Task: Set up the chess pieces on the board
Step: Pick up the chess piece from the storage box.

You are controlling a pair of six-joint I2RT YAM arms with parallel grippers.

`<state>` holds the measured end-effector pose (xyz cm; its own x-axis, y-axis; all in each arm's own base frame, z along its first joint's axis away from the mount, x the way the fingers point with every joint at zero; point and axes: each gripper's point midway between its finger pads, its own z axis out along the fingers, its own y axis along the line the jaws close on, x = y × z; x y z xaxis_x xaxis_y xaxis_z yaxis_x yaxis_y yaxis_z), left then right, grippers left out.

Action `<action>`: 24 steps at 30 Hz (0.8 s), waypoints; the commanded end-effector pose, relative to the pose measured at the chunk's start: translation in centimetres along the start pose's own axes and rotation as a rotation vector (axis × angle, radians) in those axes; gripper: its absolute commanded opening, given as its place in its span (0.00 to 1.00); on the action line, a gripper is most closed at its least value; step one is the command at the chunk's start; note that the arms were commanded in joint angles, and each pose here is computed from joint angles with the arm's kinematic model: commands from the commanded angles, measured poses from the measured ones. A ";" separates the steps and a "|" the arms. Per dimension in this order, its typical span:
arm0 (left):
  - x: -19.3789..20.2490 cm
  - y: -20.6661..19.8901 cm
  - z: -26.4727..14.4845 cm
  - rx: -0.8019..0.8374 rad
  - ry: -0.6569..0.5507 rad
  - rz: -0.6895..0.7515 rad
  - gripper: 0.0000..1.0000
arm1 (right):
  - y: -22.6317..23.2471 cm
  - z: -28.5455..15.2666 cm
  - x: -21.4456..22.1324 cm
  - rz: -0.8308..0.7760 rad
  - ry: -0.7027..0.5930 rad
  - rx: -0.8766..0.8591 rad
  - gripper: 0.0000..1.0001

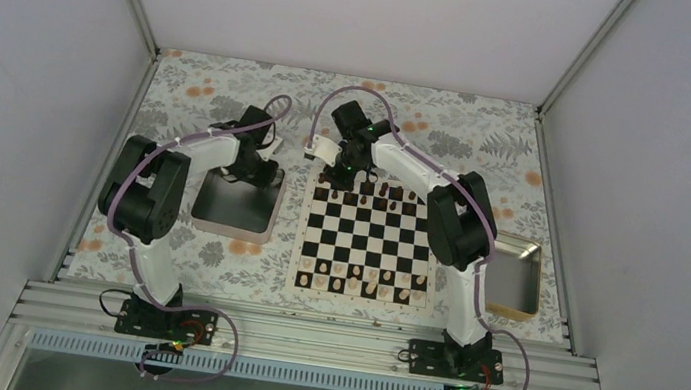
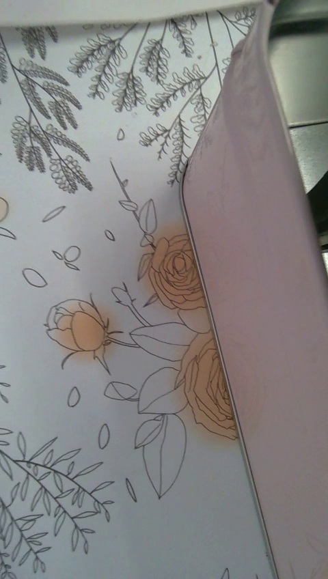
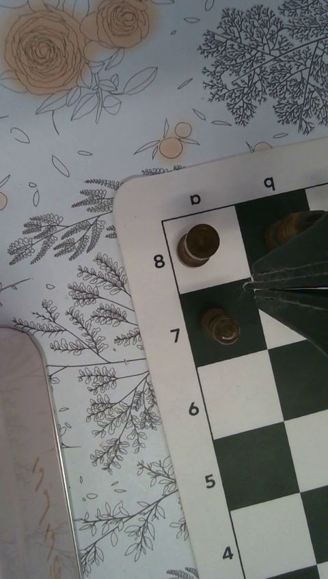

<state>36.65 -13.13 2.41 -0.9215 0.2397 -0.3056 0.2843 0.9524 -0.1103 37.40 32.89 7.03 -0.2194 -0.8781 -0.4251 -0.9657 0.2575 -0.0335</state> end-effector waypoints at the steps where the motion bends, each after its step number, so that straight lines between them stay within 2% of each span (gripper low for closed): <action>1: -1.4 -0.3 0.3 -0.006 -0.040 -0.012 0.21 | 0.3 0.8 0.4 -0.004 -0.006 -0.032 0.04; 5: -1.4 -0.5 0.7 -0.011 -0.038 -0.012 0.21 | 0.4 0.9 0.5 -0.009 -0.003 -0.033 0.04; 8: -1.3 -0.4 0.9 -0.016 -0.033 -0.012 0.17 | 0.4 0.8 0.4 -0.011 -0.006 -0.032 0.04; 13: -1.6 -0.4 0.5 -0.015 -0.042 -0.003 0.02 | 0.3 0.7 0.3 -0.012 -0.004 -0.025 0.04; 24: -3.2 -0.9 -1.9 -0.010 -0.052 0.130 0.02 | 0.0 -0.6 -0.1 -0.040 -0.005 0.006 0.04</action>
<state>37.68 -13.73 3.19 -0.9031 0.2749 -0.3299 0.3189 0.9438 -0.0864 37.26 32.92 6.84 -0.2009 -0.8830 -0.4242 -0.9707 0.2378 -0.0352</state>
